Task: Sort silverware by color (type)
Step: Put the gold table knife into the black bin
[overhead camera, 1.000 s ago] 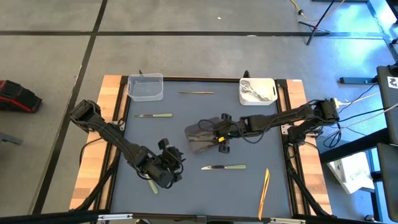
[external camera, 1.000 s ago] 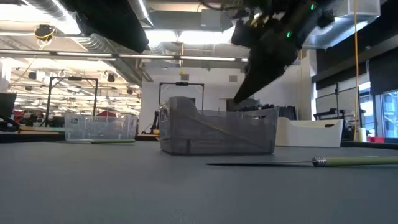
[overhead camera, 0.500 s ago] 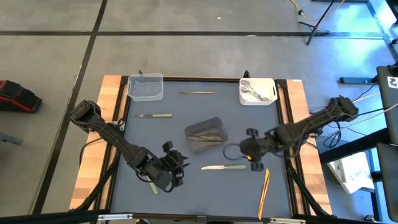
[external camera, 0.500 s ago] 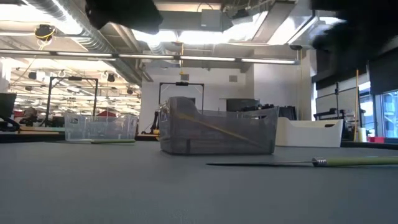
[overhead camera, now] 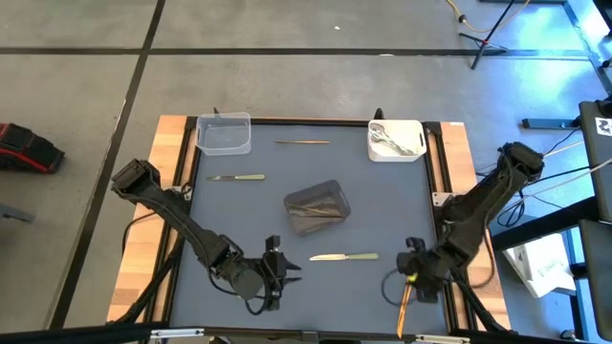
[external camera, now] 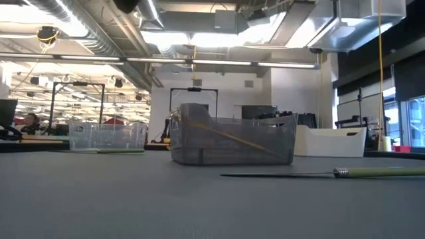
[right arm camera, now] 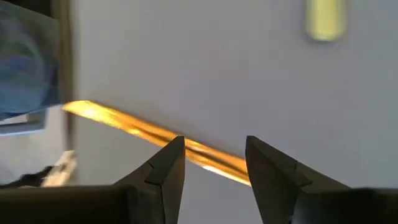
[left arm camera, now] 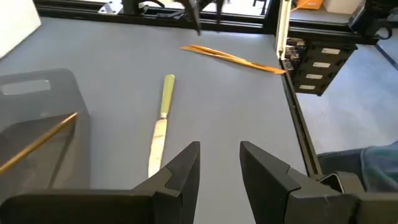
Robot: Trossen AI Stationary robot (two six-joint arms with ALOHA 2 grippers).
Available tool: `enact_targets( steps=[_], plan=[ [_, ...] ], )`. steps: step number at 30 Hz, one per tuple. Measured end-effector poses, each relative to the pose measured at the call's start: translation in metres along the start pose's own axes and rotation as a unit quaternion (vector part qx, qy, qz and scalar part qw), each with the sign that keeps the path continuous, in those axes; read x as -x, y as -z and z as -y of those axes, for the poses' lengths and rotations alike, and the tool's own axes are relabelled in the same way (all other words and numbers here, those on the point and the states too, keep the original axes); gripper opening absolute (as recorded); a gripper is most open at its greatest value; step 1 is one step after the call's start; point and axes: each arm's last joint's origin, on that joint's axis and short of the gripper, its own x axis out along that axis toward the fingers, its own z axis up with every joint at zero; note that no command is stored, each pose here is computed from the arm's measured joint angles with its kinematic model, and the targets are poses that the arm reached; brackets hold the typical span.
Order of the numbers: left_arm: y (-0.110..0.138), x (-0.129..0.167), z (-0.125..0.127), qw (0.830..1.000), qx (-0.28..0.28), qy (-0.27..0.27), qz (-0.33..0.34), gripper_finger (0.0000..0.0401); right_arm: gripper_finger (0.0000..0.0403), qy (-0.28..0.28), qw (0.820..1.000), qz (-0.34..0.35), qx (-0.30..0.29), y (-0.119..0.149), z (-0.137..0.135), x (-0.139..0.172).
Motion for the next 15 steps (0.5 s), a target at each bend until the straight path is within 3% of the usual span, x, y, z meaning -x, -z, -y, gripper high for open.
enact_targets(
  steps=[7, 15],
  plan=[
    [0.004, 0.007, 0.011, 0.999, 0.027, 0.019, 0.002, 0.0109, 0.0154, -0.030, 0.998, 0.053, 0.033, 0.010, -0.031, -0.021],
    [0.009, 0.016, 0.023, 0.999, 0.017, 0.027, 0.012, 0.0109, 0.0154, -0.040, 0.999, -0.004, 0.032, 0.018, -0.041, -0.054]
  ],
)
